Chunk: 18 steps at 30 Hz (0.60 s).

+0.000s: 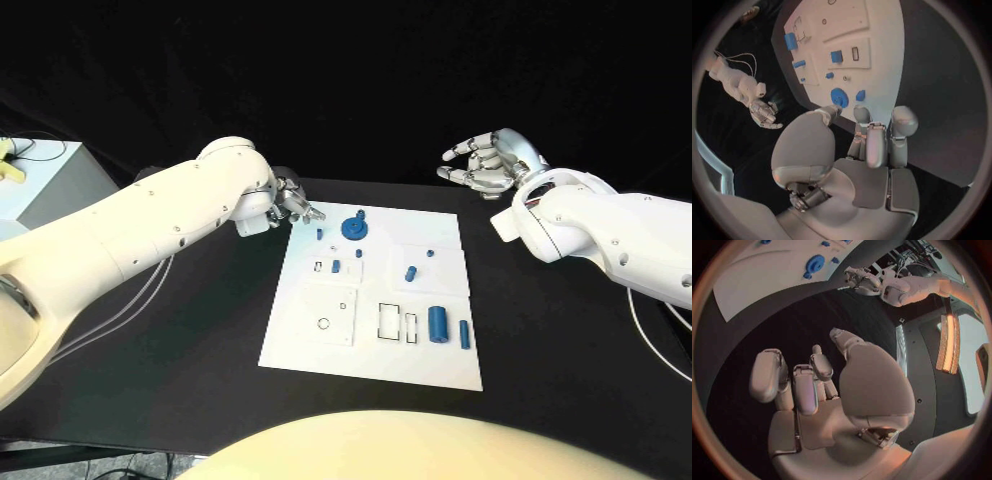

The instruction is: Assemble the parts on the task board

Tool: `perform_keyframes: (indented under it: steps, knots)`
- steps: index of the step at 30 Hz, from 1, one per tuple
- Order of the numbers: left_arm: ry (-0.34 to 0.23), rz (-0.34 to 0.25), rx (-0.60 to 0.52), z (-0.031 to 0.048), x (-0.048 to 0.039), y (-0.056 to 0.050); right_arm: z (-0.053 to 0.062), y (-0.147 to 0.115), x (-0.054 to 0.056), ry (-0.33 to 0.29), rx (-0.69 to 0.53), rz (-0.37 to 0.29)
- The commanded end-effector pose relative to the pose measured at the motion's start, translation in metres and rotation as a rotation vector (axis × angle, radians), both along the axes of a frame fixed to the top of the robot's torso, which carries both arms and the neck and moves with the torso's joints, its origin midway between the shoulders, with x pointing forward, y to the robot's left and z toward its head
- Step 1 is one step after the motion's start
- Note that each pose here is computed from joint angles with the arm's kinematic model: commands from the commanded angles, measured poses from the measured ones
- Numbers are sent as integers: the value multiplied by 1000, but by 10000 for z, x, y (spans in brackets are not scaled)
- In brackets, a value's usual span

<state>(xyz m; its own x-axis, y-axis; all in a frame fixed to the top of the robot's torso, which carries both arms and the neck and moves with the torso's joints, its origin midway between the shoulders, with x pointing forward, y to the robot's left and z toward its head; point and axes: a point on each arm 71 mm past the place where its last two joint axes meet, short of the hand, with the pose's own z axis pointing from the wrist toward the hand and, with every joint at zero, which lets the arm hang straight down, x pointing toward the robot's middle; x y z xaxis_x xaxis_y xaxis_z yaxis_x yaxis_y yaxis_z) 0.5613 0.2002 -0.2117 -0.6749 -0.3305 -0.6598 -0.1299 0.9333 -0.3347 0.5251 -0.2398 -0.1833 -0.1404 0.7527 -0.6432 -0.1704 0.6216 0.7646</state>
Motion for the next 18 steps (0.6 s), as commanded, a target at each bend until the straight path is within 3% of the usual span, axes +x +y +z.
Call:
perform_keyframes:
  steps: [1,18]
  knots:
    - [-8,-16,41,-13,33,3,8,13,-6,-9,3,8]
    - [8,-11,52,-151,97,-55,12,37,-11,-9,6,13]
